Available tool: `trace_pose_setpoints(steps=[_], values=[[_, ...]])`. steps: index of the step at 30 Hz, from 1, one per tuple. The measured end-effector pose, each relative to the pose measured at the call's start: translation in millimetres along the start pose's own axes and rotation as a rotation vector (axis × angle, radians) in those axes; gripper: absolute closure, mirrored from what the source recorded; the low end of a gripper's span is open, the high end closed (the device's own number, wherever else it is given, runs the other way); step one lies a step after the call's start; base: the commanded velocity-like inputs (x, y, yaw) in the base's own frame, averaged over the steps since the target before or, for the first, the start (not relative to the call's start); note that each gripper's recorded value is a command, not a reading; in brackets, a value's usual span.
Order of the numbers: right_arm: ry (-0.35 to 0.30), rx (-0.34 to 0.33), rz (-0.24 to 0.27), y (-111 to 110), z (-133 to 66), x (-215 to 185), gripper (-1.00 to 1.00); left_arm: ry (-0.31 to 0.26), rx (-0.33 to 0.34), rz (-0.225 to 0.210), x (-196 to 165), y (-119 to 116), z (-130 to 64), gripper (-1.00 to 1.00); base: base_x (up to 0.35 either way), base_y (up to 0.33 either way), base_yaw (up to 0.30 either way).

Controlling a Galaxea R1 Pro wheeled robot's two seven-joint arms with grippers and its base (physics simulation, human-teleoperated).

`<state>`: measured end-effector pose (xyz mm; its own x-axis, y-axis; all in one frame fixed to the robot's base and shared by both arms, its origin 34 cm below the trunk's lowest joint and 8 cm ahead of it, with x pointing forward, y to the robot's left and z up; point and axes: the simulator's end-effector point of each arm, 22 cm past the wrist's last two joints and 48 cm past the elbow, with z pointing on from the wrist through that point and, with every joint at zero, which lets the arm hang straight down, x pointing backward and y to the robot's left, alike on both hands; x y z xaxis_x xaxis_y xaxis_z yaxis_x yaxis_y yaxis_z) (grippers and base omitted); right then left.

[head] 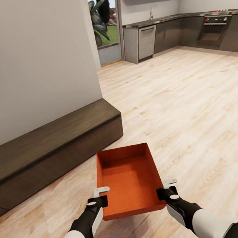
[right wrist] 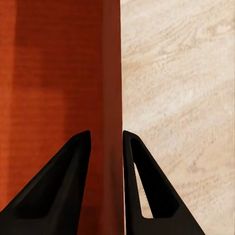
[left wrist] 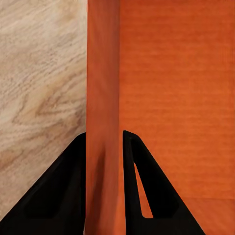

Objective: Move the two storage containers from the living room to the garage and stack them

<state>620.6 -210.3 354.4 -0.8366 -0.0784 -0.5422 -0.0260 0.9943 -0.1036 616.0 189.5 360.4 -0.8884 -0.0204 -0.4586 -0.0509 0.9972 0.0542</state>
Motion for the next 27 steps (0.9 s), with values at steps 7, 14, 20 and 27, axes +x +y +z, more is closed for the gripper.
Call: trace_pose_setpoints(steps=[7, 14, 20, 27], values=[[-0.001, -0.001, 0.000, -0.3, -7.6, -7.2, 1.00, 0.000, -0.001, -0.002, -5.8, 1.2, -8.1, 1.00, 0.000, 0.000, 0.000], [-0.001, -0.001, 0.000, -1.8, -18.2, -16.6, 1.00, 0.001, -0.001, -0.003, -14.2, 1.9, -19.6, 1.00, 0.000, 0.000, 0.000], [0.000, -0.001, 0.001, -2.9, -27.2, -24.2, 1.00, 0.001, -0.001, -0.002, -21.0, 2.6, -29.4, 1.00, 0.000, 0.000, 0.000], [0.001, -0.001, 0.001, -4.4, -37.6, -32.8, 1.00, 0.002, -0.001, -0.002, -28.8, 3.2, -40.7, 1.00, 0.000, 0.000, 0.000]])
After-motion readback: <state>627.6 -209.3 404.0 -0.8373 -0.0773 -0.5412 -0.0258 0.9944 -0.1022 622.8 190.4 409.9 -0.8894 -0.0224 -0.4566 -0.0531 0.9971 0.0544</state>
